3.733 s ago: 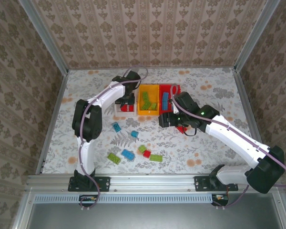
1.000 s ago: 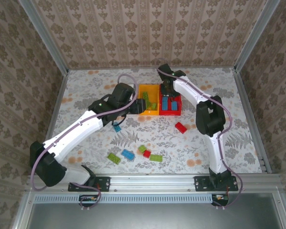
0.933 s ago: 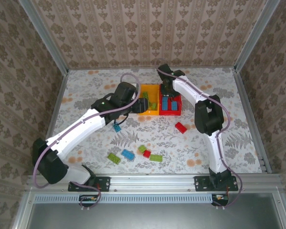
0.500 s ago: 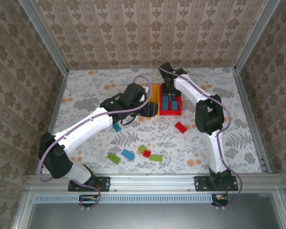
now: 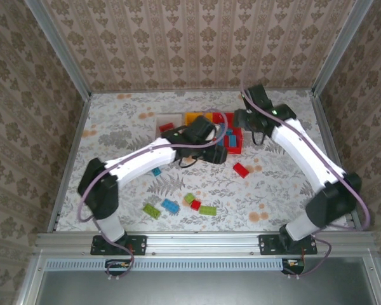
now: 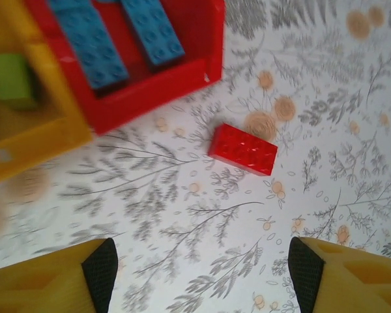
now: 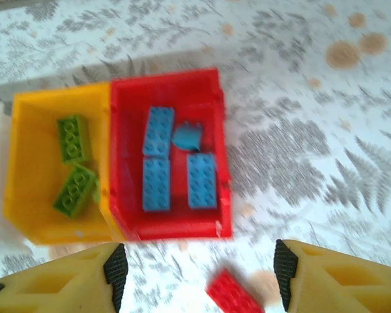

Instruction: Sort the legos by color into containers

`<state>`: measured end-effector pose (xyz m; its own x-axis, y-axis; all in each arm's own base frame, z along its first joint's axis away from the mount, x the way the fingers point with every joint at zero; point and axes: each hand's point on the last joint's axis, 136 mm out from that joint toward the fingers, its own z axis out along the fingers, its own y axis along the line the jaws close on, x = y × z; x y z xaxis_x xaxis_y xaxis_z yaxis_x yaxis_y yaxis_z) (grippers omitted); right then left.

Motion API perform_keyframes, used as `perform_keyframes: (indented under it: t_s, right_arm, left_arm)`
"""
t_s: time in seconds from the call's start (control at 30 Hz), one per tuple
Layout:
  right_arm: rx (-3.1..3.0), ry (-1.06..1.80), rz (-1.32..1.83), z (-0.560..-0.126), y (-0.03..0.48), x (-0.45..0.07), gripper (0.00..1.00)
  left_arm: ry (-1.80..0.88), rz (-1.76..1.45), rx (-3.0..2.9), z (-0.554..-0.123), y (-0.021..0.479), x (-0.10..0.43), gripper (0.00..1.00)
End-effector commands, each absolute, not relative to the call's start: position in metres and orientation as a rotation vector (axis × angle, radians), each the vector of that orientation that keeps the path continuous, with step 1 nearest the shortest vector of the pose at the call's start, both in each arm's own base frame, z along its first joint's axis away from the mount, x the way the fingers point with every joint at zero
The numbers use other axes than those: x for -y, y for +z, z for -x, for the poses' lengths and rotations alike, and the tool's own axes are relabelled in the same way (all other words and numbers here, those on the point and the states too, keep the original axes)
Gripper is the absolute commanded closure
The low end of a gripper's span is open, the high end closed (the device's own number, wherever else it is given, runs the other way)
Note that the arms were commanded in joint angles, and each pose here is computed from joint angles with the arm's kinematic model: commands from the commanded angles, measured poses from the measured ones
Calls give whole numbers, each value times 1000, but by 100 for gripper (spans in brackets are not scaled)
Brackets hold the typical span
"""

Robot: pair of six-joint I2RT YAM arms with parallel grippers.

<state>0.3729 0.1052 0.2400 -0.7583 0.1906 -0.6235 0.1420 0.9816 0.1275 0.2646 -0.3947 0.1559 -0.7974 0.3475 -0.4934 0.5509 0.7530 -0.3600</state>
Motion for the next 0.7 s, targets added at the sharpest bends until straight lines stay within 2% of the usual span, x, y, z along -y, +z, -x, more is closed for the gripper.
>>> perform_keyframes:
  t_s: [0.0, 0.13, 0.27, 0.67]
  right_arm:
    - [-2410, 80, -300, -337, 234, -83, 33]
    - [-2353, 74, -340, -289, 242, -58, 29]
    - [-2343, 64, -342, -260, 246, -45, 28]
    - [-2327, 74, -299, -224, 257, -33, 27]
  left_arm:
    - [-733, -706, -2639, -254, 139, 420, 26]
    - [-765, -534, -2795, -253, 108, 447, 24]
    - [-683, -345, -2945, -251, 86, 464, 22]
    - [-533, 190, -3156, -246, 48, 480, 19]
